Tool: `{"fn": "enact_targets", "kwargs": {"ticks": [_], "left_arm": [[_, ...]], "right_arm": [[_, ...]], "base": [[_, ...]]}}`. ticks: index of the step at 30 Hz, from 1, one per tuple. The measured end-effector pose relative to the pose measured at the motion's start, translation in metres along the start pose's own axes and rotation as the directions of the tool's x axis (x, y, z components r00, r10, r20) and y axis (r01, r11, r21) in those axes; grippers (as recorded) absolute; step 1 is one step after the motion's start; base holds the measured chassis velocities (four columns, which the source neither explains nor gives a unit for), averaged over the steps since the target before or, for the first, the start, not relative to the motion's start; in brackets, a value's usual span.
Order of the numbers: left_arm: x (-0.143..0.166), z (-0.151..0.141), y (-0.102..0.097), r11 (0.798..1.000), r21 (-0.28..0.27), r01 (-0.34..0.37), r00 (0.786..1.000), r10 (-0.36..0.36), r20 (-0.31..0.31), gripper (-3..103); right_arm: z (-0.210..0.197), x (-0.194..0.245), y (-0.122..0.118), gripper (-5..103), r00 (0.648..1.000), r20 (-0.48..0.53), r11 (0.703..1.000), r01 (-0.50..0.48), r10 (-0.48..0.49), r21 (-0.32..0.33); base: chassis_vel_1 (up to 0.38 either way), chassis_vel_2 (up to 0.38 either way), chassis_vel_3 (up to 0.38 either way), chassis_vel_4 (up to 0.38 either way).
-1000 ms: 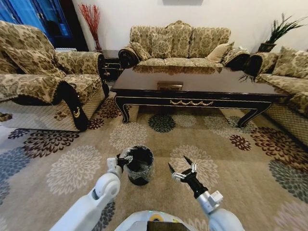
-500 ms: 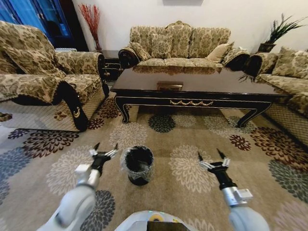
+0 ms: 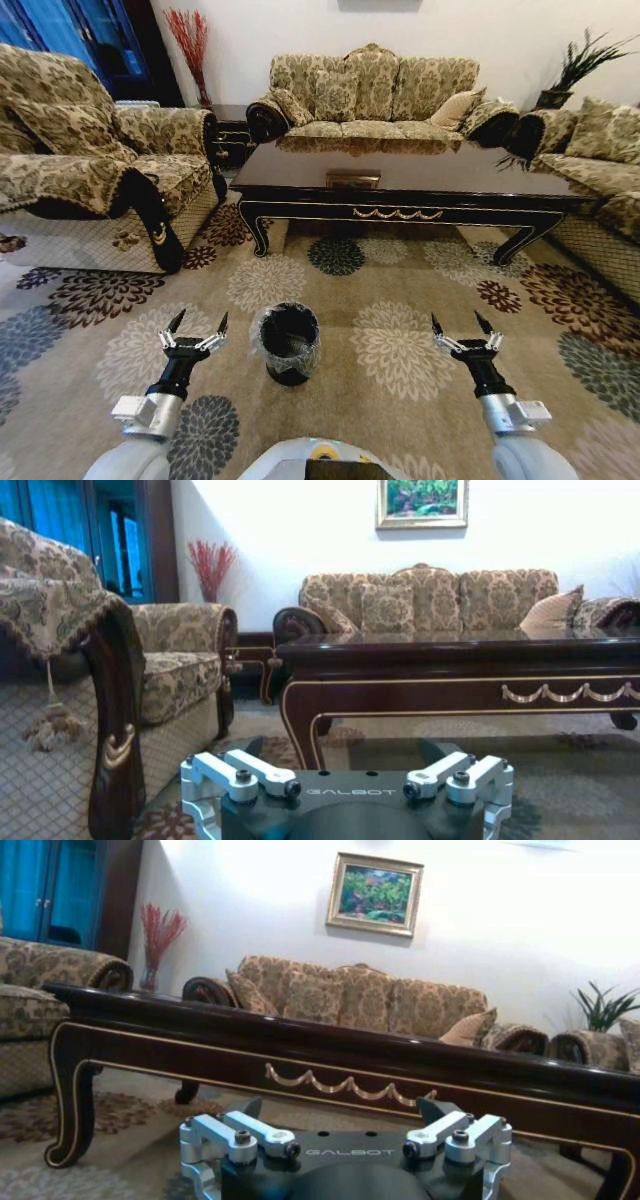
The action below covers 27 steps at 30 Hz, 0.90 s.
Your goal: Move to the front of the table and pick up the trash from the floor, then place it into the trash bin.
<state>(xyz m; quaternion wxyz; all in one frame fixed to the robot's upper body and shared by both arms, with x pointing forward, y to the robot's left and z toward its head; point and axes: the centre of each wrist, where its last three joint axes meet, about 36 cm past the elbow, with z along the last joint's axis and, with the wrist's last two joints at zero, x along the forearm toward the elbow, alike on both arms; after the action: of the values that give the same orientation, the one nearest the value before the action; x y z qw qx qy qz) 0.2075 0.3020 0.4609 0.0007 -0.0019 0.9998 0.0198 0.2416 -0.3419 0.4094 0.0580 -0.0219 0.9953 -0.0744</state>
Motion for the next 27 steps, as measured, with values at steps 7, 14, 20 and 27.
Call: {"fn": "enact_targets", "kwargs": {"ticks": [7, 14, 20, 27], "left_arm": [[-0.0007, 0.0002, -0.0006, 1.000, 0.004, 0.001, 1.000, -0.001, -0.006, 100], [-0.0011, 0.0004, -0.0009, 1.000, 0.006, 0.002, 1.000, -0.002, -0.008, 100], [-0.0012, 0.0004, -0.0010, 1.000, 0.006, 0.002, 1.000, -0.002, -0.010, 100], [-0.0013, 0.0006, -0.0010, 1.000, 0.007, 0.002, 1.000, -0.002, -0.011, 100]], "right_arm": [[0.0002, 0.0002, -0.0003, 100, 1.000, -0.001, 1.000, 0.003, -0.003, -0.001], [0.0003, 0.0002, 0.0000, 100, 1.000, -0.001, 1.000, 0.004, -0.004, -0.001], [0.0003, 0.0001, 0.0001, 100, 1.000, -0.001, 1.000, 0.005, -0.005, -0.001], [0.0003, 0.0001, 0.0002, 100, 1.000, -0.001, 1.000, 0.006, -0.006, -0.001]], "base": [[0.000, 0.000, 0.000, 0.000], [0.000, 0.000, 0.000, 0.000], [0.015, -0.030, -0.022, 0.021], [0.125, -0.135, -0.125, 0.141]]}}
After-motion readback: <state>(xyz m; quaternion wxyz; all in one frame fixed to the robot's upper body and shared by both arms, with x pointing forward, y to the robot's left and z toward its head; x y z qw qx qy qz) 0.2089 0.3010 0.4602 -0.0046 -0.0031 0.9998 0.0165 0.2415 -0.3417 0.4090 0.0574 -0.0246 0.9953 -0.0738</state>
